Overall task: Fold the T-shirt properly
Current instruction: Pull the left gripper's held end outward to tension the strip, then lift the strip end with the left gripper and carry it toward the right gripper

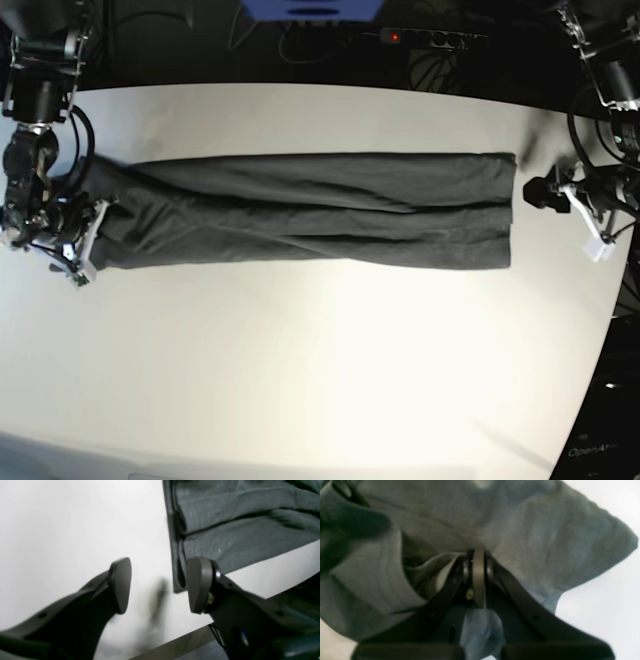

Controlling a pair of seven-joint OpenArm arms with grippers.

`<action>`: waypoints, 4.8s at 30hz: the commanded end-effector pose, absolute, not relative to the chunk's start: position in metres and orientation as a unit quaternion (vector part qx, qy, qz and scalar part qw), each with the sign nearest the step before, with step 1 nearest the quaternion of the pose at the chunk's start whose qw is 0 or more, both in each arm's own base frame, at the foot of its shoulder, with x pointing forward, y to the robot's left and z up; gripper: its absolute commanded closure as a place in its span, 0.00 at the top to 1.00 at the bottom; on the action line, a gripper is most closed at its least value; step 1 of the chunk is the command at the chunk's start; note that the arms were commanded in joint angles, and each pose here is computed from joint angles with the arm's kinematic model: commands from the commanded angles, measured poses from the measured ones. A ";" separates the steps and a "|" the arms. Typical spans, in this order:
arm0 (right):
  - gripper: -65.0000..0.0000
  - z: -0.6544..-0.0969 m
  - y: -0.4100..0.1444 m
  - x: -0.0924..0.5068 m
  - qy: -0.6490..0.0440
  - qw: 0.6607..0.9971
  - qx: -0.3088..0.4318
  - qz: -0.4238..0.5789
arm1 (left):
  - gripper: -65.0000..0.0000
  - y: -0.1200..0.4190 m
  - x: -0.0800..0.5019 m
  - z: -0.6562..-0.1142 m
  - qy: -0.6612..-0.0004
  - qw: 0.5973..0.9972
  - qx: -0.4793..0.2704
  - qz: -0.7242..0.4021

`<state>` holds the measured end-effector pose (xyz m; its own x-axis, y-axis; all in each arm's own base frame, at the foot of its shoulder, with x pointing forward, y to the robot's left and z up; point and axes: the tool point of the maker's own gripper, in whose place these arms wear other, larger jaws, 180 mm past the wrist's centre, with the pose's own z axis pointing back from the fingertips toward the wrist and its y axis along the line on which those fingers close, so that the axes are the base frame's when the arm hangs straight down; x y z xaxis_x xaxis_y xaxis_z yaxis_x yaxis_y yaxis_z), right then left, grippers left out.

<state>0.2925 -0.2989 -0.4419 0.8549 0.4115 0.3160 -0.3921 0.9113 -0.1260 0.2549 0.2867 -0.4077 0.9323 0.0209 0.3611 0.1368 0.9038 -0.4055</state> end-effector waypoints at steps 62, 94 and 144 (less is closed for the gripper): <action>0.02 -0.457 -0.280 0.280 -0.137 0.960 -0.014 0.245 | 0.44 0.210 0.268 -0.482 -0.070 0.969 -0.220 -0.083; 0.02 -0.460 -0.273 0.279 -0.139 0.960 -0.006 0.243 | 0.06 0.201 0.306 -0.398 -0.194 0.966 -0.158 -0.060; 0.02 -0.469 -0.257 0.272 -0.134 0.960 0.011 0.244 | 0.06 -0.066 0.293 -0.336 -0.128 0.939 -0.305 0.097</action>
